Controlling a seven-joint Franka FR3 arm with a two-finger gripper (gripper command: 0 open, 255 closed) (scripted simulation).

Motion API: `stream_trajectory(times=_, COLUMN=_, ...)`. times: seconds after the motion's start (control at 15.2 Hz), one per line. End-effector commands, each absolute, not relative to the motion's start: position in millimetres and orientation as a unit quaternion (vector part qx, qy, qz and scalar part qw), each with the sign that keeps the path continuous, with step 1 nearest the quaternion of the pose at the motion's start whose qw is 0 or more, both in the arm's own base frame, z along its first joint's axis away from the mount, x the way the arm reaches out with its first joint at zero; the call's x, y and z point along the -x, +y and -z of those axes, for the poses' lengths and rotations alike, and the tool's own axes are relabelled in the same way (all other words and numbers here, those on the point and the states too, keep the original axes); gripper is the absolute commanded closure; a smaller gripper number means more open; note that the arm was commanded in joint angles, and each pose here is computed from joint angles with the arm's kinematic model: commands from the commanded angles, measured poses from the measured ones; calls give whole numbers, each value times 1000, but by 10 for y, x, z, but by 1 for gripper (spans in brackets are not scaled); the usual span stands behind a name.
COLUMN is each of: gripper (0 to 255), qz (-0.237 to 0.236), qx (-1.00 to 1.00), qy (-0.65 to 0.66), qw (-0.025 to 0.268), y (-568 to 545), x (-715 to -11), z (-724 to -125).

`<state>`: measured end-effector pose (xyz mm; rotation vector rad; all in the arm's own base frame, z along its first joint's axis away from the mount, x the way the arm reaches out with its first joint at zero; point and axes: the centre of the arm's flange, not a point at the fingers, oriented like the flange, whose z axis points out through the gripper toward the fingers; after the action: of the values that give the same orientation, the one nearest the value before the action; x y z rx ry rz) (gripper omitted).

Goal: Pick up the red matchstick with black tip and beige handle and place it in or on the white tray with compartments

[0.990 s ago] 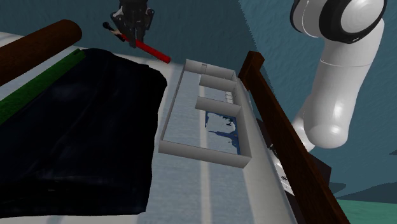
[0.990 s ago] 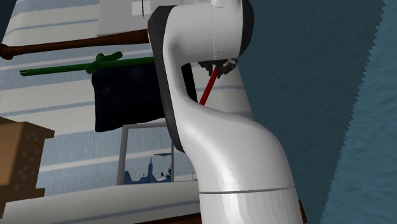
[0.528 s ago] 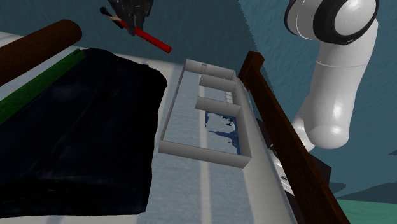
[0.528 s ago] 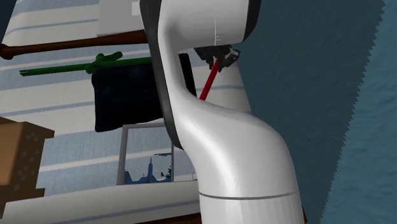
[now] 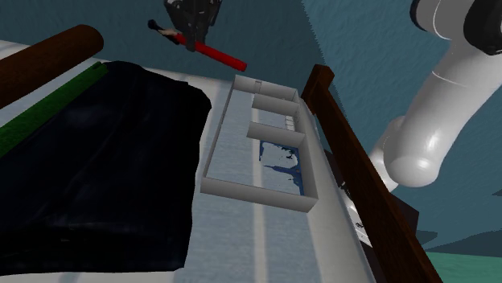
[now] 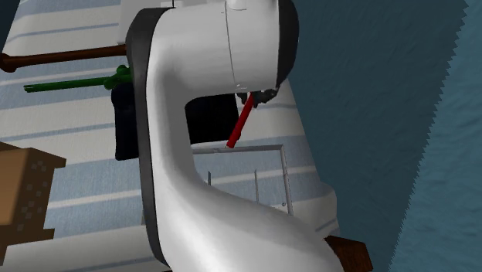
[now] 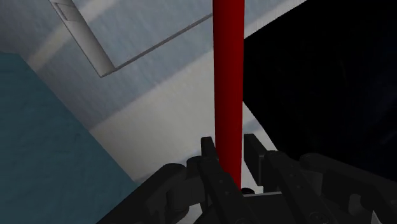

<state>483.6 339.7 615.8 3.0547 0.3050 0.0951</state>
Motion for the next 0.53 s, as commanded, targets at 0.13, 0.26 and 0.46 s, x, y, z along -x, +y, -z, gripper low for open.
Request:
stream_trajectory(times=0.13, gripper=255, qz=-31, qx=-994, qy=98, qw=35, y=3295, x=-4301, z=-6169)
stream_trajectory(times=0.26, gripper=255, qz=-31, qx=-994, qy=98, qw=35, y=3255, x=-4040, z=-6177)
stream_trajectory(times=0.46, gripper=255, qz=-31, qx=-994, qy=98, qw=35, y=3194, x=-3649, z=-6189)
